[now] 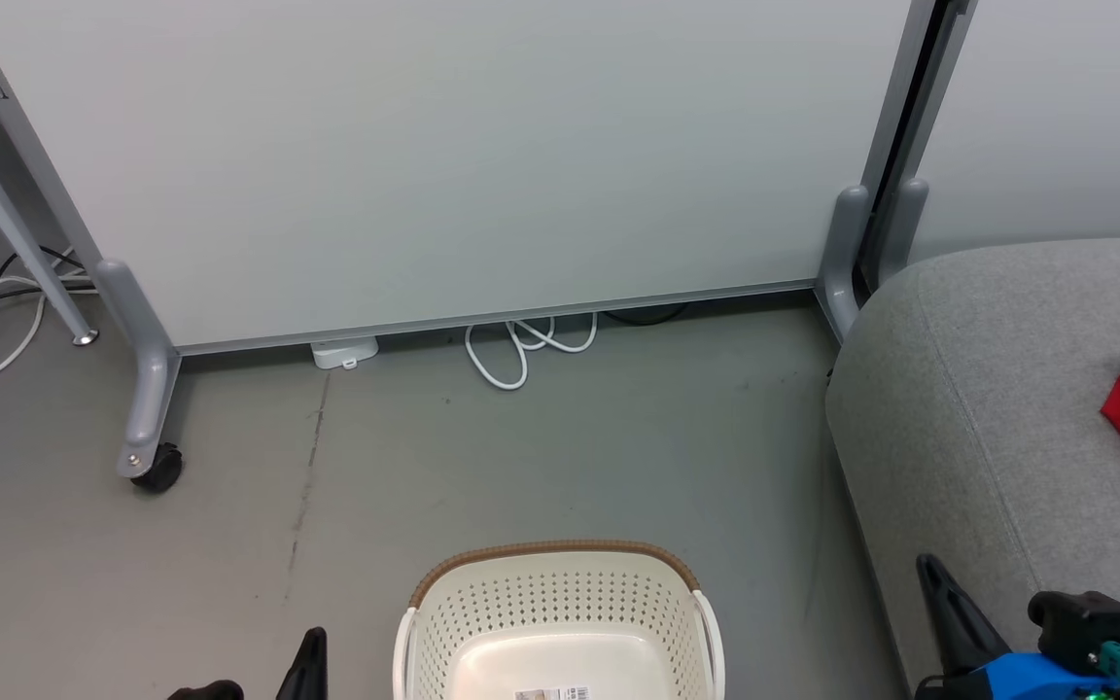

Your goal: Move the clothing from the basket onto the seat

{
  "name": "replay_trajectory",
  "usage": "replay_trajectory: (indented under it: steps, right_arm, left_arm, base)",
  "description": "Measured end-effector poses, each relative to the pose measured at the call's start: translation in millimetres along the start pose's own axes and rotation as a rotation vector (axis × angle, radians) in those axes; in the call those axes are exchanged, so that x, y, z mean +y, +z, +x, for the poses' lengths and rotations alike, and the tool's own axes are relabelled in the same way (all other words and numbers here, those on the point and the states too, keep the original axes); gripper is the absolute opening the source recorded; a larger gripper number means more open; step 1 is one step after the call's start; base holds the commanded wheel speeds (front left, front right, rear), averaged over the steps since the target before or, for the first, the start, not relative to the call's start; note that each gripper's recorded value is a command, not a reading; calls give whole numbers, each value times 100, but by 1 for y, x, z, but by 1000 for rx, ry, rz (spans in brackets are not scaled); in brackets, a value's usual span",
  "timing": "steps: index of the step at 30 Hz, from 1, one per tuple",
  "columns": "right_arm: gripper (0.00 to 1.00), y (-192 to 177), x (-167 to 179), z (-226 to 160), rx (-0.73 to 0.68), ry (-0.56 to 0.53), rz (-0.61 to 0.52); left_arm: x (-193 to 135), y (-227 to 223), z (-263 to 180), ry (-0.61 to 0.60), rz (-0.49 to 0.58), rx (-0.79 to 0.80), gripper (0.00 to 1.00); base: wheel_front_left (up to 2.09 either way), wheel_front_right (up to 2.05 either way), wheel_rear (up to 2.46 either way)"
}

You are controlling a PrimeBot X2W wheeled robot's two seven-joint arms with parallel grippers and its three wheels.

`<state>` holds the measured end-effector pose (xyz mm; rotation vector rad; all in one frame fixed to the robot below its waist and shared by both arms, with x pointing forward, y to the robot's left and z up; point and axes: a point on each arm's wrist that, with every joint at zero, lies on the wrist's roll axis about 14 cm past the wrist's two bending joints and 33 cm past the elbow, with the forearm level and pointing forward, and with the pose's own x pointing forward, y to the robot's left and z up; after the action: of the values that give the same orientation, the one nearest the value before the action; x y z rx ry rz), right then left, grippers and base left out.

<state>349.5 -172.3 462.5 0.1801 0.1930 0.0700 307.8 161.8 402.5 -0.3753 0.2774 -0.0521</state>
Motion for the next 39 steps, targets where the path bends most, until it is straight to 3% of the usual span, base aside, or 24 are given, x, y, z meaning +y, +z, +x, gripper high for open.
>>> replay_trajectory:
  steps: [17, 39]
  right_arm:
    - [0, 8, -4, 5, -31, -6, 331]
    - [0, 19, -7, 12, -70, 2, 652]
  left_arm:
    - [8, 25, 12, 48, -279, -53, 0]
    - [10, 52, 24, 43, -559, -111, 0]
  base:
    - [0, 0, 0]
    - [0, 0, 0]
